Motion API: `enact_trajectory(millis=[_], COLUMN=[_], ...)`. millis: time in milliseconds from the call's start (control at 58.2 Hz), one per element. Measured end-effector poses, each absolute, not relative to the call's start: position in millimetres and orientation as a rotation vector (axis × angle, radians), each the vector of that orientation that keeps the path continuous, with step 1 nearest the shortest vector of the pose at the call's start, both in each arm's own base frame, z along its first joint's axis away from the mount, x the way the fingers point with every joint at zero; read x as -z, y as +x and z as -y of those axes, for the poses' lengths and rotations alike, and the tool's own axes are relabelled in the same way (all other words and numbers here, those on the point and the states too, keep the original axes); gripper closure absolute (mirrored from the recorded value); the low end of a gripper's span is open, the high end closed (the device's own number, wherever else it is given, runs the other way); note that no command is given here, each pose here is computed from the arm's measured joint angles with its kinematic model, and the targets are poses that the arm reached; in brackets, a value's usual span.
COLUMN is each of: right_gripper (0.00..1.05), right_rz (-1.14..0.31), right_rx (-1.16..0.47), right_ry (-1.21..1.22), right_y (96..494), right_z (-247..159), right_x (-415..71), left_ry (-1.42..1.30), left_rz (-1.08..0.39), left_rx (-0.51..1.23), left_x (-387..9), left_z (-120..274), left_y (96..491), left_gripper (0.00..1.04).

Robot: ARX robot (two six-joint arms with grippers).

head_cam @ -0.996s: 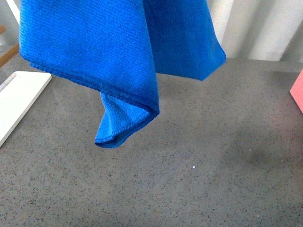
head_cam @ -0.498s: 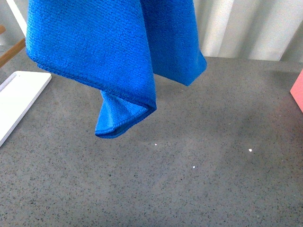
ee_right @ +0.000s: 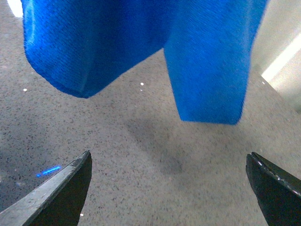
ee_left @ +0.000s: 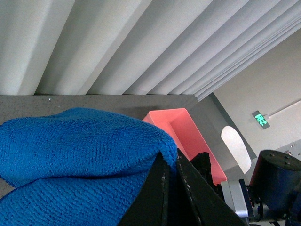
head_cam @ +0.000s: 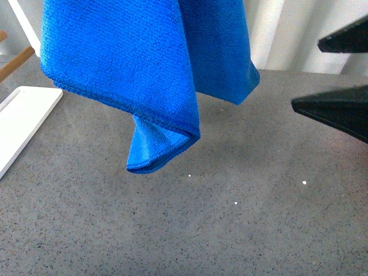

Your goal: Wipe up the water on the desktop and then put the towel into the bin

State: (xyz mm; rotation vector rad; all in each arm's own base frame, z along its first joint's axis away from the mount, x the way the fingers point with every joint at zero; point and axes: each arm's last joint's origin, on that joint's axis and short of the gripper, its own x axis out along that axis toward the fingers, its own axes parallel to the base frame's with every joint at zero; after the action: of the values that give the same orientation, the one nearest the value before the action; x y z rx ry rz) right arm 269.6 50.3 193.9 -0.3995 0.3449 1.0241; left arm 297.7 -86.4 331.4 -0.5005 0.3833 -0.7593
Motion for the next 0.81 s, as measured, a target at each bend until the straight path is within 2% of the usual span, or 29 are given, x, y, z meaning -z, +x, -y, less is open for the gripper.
enact_trajectory(millis=[258,447,807], right_gripper=[0.07,0.07,0.07], right_rz=[-0.304,-0.280,-0.195], right_rx=[-1.087,-1.201,-1.312], right_ry=[-0.468,-0.485,-0.484], right_y=[320,351,378], right_z=[-76,-103,-144], right_x=[-206,-213,-219], left_ry=[-0.501,-0.500,-0.501], left_rz=[-0.383,-0.383,-0.383], left_rx=[0.759,0.759,0.759], left_x=[-331,-331,-331], left_z=[86,86,86], left_y=[298,298,298], left_gripper=[1.02,1.02,1.02])
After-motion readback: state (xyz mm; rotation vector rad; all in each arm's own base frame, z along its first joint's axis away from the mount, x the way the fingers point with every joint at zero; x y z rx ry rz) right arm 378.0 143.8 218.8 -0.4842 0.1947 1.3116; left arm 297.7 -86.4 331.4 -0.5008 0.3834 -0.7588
